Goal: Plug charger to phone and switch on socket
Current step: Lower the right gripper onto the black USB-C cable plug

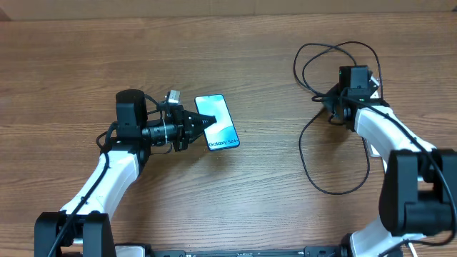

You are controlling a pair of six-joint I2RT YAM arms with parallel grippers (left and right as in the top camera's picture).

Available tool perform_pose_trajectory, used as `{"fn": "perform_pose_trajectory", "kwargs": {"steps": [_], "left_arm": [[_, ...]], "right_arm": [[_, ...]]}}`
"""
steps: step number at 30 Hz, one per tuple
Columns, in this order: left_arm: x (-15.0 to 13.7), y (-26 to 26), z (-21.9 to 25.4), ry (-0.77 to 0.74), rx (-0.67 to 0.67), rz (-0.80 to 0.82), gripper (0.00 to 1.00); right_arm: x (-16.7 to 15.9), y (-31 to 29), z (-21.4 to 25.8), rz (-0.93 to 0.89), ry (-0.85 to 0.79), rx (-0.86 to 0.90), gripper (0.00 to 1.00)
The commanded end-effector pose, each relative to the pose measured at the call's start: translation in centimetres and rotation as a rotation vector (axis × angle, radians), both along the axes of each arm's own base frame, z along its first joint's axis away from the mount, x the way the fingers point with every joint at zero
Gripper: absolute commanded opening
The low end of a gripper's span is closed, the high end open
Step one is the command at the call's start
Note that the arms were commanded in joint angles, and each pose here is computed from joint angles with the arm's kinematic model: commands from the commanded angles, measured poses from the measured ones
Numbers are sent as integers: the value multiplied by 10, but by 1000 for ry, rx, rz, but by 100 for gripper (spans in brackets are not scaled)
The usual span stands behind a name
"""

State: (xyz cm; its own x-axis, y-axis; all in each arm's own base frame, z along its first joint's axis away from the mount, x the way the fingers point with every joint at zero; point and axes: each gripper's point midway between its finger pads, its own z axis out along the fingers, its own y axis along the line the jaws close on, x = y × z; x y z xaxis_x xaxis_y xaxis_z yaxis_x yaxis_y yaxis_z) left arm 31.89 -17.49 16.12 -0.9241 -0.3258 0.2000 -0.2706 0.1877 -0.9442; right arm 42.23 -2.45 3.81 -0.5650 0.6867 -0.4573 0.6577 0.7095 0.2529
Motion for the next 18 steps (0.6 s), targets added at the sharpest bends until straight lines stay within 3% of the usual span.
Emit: {"fn": "perform_pose_trajectory", "kwargs": {"steps": [1, 6, 18], "left_arm": [[3, -1, 2, -35, 9, -3, 4], [4, 0, 2, -30, 13, 4, 4], [4, 0, 2, -28, 14, 7, 4]], "right_arm": [[6, -1, -1, 12, -3, -5, 42], [4, -1, -6, 12, 13, -4, 36], [4, 1, -23, 17, 40, 2, 35]]}}
